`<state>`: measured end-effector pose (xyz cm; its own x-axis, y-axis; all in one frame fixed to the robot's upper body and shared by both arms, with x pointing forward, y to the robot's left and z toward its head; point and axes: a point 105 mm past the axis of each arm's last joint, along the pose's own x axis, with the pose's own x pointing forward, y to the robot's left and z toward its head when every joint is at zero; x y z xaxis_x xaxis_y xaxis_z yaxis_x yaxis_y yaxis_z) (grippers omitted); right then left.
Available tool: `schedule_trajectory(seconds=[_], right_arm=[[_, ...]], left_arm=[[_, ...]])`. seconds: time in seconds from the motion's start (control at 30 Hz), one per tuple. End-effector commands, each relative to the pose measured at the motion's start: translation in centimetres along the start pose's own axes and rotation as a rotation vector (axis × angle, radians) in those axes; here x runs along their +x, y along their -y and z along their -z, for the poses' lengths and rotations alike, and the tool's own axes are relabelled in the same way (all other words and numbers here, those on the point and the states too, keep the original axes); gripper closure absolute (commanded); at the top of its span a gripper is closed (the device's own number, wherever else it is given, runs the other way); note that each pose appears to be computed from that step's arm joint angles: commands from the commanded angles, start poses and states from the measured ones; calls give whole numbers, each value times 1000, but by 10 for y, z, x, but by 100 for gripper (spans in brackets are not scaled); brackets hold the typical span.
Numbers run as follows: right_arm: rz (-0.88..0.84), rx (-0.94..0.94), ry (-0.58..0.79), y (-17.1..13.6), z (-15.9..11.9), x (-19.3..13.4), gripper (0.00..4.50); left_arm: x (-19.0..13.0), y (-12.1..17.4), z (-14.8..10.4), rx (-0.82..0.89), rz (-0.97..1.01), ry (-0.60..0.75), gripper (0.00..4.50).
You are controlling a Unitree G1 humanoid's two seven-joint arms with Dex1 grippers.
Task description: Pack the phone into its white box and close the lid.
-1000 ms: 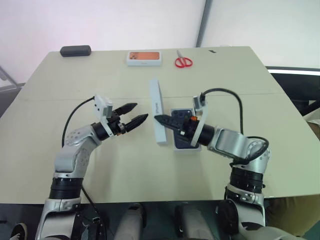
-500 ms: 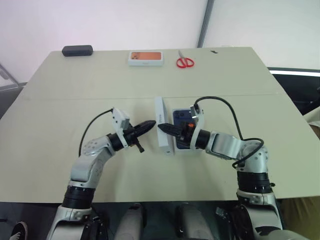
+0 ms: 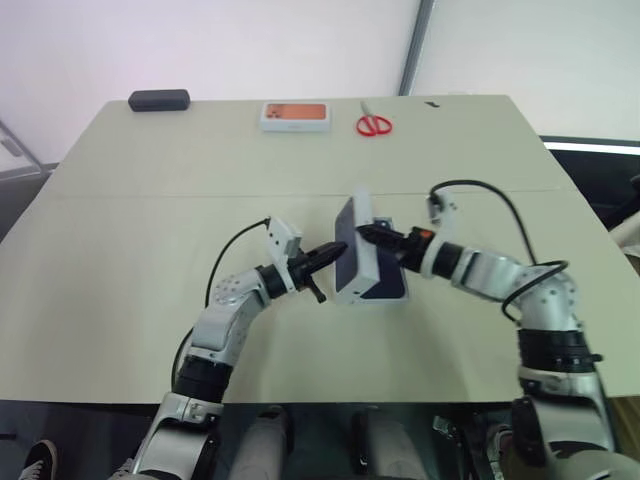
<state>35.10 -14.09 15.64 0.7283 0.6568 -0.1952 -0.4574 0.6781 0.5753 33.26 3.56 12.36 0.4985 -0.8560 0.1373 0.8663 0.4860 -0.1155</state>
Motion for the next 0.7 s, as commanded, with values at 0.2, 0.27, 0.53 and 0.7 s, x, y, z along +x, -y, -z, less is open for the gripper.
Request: schedule_trajectory(seconds=[0.2,0.27,0.53,0.7], right_arm=[[167,-542,40,20,-38,-24,244],[243,-780,-1,29,-31,-23,336],[263,-1084,-30,28,-15,-13,446],[251,-1054,-12,25,-13,-2,446]], left_arm=[[11,3,-11,49,31,29,450],[5,-2,-12,60,13,21,450],[-14,-41,-26,124,-163,6,450],[-15,-76,-18,170,-352,-57,450]])
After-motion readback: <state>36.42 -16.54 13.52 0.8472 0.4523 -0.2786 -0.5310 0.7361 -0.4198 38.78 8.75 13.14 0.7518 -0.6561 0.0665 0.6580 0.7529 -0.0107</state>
